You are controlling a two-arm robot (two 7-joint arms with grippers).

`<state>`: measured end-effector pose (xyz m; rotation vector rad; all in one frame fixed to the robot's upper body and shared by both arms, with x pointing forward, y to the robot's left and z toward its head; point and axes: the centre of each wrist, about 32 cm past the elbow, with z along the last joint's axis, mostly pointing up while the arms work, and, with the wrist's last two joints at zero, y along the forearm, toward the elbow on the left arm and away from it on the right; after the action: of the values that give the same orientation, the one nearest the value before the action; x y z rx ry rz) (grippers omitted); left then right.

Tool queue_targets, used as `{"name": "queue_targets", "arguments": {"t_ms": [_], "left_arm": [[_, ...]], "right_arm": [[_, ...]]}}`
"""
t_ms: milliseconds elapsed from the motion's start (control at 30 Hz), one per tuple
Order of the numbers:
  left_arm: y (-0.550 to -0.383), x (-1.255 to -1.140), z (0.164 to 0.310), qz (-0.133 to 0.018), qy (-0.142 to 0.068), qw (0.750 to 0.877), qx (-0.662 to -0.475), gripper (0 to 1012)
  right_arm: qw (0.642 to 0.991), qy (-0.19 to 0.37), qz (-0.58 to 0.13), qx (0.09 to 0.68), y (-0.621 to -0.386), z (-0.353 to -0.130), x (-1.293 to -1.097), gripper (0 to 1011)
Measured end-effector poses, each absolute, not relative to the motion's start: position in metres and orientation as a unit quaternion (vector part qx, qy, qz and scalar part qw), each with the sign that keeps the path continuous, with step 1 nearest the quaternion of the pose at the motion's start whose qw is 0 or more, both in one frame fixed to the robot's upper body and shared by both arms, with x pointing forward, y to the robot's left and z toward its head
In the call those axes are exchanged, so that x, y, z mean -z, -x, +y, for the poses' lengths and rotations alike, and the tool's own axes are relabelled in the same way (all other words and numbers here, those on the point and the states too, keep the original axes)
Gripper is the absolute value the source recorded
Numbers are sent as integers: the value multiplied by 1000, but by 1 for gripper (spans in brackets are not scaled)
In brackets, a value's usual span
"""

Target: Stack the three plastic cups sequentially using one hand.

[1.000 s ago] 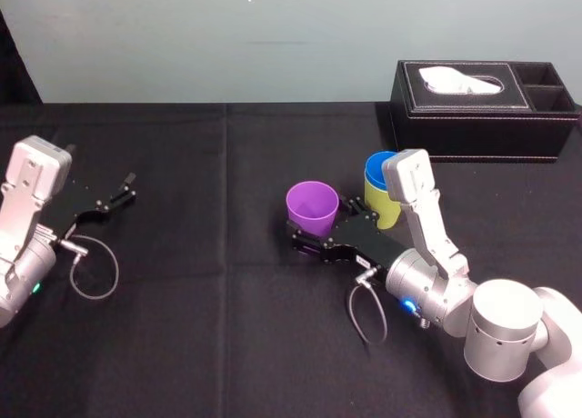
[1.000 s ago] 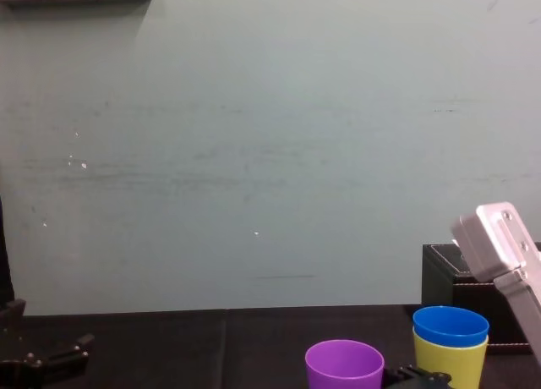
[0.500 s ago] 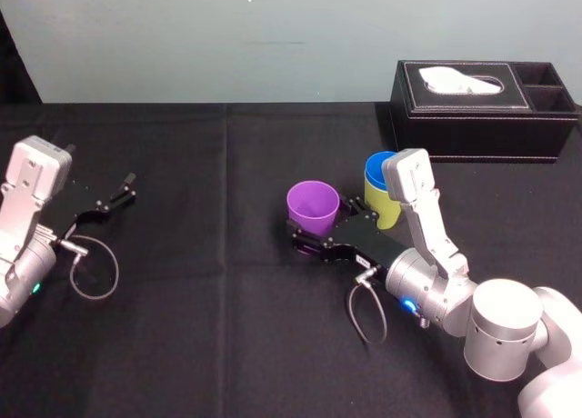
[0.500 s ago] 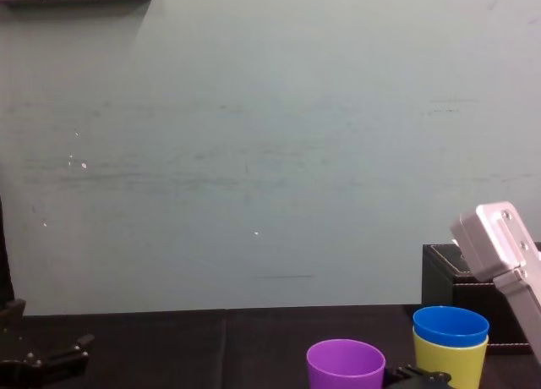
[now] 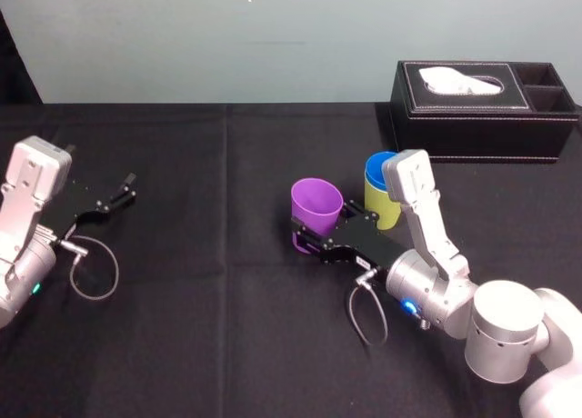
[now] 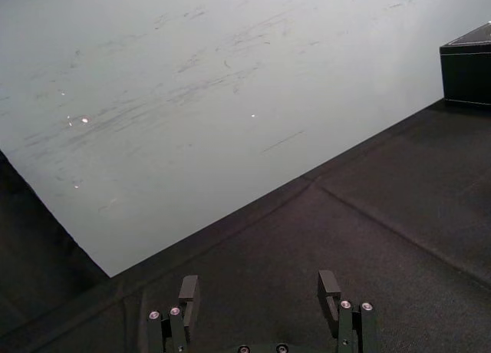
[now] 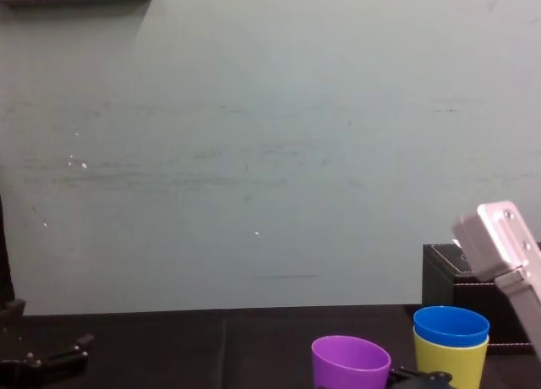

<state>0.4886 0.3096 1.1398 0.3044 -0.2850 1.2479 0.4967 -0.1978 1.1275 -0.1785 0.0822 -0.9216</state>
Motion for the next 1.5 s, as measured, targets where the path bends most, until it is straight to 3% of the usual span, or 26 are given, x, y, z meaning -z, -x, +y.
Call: {"name": "queue_targets", "arguments": {"t_ms": [233,867,1167,1500], "left_arm": [[-489,-1140,310,-132,-141,791,-580,1011],[-489,-1140,310,-132,-141,791,-580,1011],[-489,-1140,310,-132,-141,791,-580,1011],[-489,-1140,310,-132,-141,791,-580,1011]], "right_arm": [[897,79,25,435,-486,-203,-1139,723],[899,57,-22,433,-474,-235,-1208,723],[886,40,-34,460,-480,-255,-1218,723],[870,44,-37,490,-490,-270,-1214,723]]}}
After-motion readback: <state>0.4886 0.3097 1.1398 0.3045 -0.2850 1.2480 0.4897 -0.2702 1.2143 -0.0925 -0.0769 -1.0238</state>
